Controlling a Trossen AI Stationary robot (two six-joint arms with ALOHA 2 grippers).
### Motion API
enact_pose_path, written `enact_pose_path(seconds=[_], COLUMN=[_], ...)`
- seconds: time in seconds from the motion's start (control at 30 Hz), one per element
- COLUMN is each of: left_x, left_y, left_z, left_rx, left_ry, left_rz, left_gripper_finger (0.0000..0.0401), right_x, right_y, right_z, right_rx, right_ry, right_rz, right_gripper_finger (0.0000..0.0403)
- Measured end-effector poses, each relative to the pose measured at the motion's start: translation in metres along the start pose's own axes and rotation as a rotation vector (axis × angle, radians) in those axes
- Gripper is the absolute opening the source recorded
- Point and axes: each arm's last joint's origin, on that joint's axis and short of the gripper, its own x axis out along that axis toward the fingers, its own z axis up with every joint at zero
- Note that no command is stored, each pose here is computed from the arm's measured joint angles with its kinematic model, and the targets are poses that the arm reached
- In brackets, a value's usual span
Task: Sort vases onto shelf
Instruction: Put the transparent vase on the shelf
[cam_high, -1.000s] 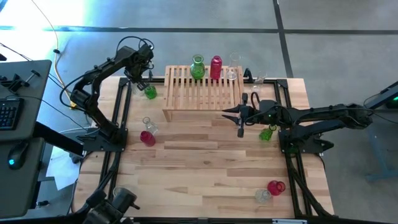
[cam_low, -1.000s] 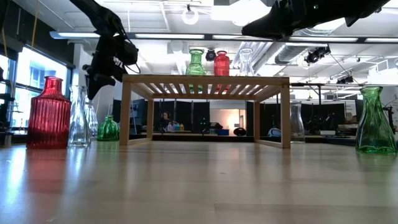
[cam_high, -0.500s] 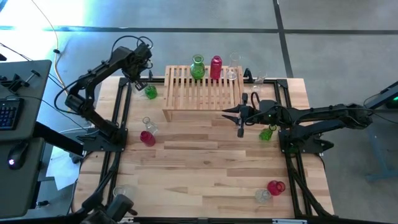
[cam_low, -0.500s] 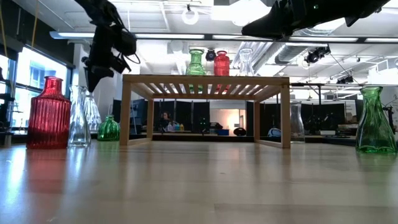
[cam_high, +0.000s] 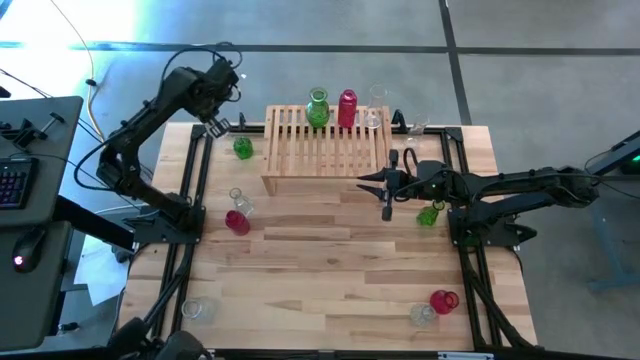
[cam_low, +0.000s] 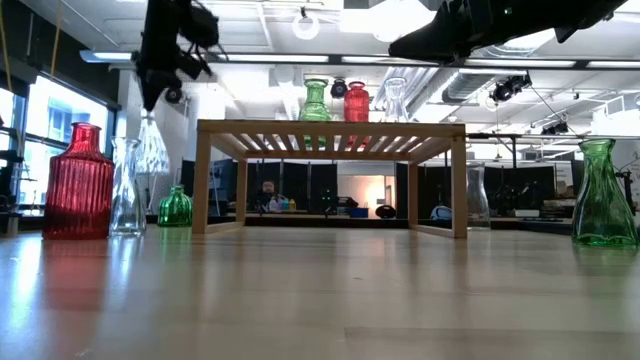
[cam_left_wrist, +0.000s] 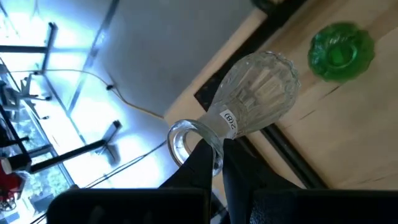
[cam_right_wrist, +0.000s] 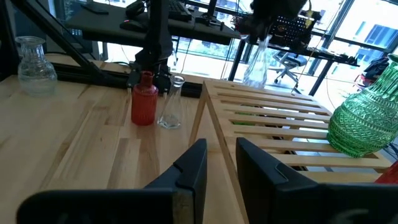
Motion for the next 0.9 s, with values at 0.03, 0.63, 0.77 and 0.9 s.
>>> enact_pose_path(seconds=[0.03,0.63,0.77,0.9], left_x=[-0.007,-0.123,-0.146,-0.156], left_y=[0.003,-0.003,-0.012,-0.030], left_z=[-0.001,-0.003,-0.005,0.003], left_rx=[-0.004,0.092,0.182,0.324], left_ry=[-0.015,-0.421,-0.524,-0.570], left_rz=[0.003,0.075,0.078,0.081], left_gripper_finger=[0.0006,0.0006,0.0006,0.0006], right_x=[0.000,0.000,0.000,0.000], right_y=[0.000,0.000,0.000,0.000], right_z=[0.000,0.000,0.000,0.000], right_rx=[0.000,0.000,0.000,0.000], right_ry=[0.000,0.000,0.000,-0.001], right_rz=[0.000,0.000,-0.001,0.000], right_gripper_finger=[0.0067,0.0067,0.0067,0.0067])
